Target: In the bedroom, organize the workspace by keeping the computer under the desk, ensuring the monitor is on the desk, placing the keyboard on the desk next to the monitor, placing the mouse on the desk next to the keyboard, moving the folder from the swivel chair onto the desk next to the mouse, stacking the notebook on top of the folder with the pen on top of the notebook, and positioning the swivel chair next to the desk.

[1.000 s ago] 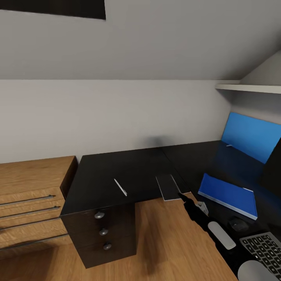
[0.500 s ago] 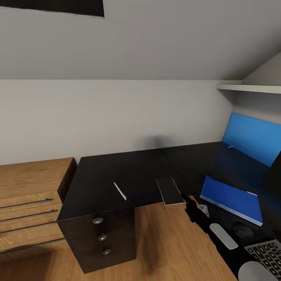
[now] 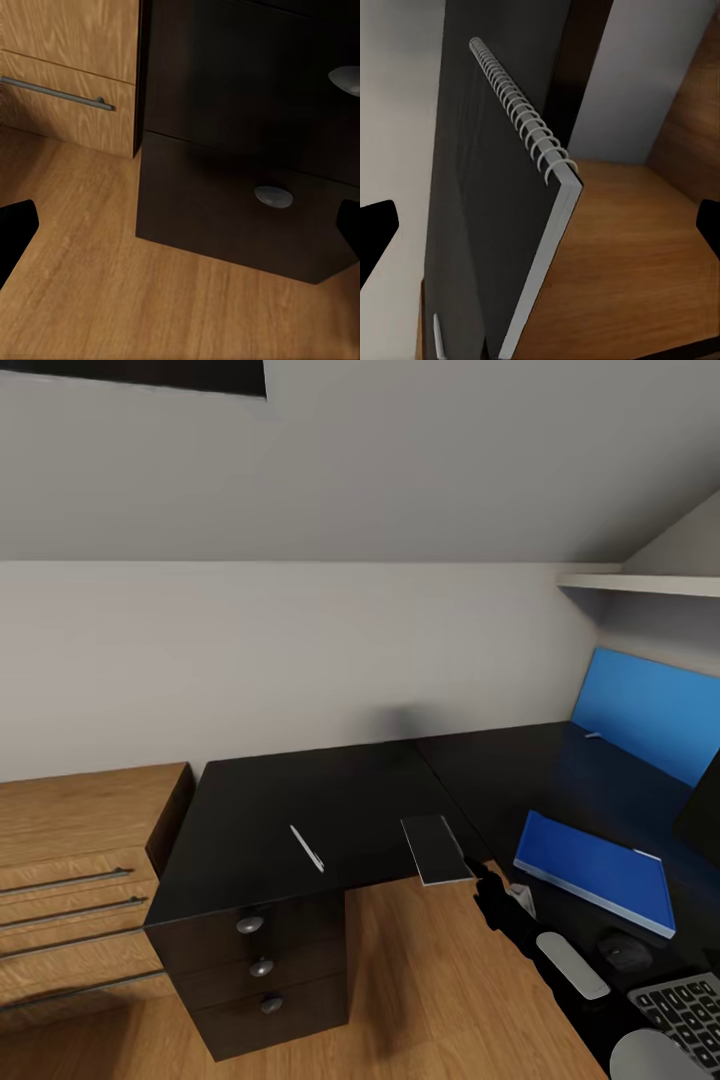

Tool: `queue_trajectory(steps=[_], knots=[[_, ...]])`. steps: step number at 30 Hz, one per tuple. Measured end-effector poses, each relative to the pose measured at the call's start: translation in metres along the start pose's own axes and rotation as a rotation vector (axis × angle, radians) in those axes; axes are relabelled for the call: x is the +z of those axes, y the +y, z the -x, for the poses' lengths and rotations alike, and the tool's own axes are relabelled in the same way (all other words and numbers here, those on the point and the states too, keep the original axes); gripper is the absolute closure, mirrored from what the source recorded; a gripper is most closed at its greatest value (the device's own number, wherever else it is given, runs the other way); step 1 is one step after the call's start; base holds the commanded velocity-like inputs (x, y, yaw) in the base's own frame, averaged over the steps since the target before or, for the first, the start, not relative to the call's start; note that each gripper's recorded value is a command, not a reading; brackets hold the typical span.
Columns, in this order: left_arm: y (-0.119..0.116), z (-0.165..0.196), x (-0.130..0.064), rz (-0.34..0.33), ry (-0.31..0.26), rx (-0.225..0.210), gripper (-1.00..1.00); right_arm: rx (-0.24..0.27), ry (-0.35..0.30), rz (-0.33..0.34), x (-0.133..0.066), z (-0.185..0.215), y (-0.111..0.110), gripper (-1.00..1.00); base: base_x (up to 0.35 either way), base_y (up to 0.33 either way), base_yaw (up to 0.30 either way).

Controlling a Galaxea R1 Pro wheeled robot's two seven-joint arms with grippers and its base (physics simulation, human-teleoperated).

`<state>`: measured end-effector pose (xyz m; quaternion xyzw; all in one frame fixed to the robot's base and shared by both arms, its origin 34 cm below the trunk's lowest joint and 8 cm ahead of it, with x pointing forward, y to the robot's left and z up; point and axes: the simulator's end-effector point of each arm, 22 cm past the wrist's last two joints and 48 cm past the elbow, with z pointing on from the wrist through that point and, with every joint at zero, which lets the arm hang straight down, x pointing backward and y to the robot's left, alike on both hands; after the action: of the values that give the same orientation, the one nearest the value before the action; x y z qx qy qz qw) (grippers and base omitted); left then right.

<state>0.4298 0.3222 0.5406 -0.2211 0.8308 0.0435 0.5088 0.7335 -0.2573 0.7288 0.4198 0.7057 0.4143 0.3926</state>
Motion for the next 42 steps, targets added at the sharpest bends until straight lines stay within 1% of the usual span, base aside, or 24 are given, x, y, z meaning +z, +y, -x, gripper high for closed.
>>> queue_trajectory(steps=[4,18,27,42], knots=[[0.003,-0.006,0.003,0.006,0.000,-0.001,-1.00,-0.001,0.000,0.000,0.002,-0.002,-0.006,-1.00,0.000,0.000,0.000],[0.003,-0.006,0.003,0.001,-0.001,0.007,-1.00,-0.003,0.001,-0.002,0.003,-0.004,-0.007,-1.00,0.000,0.001,0.000],[0.004,-0.005,0.004,0.005,-0.002,0.008,-1.00,0.004,0.009,0.002,0.005,-0.012,-0.005,-1.00,0.000,0.138,0.000],[0.004,-0.005,0.004,0.005,-0.002,0.007,-1.00,0.009,0.006,0.003,0.005,-0.012,-0.004,-1.00,0.000,0.011,0.000]])
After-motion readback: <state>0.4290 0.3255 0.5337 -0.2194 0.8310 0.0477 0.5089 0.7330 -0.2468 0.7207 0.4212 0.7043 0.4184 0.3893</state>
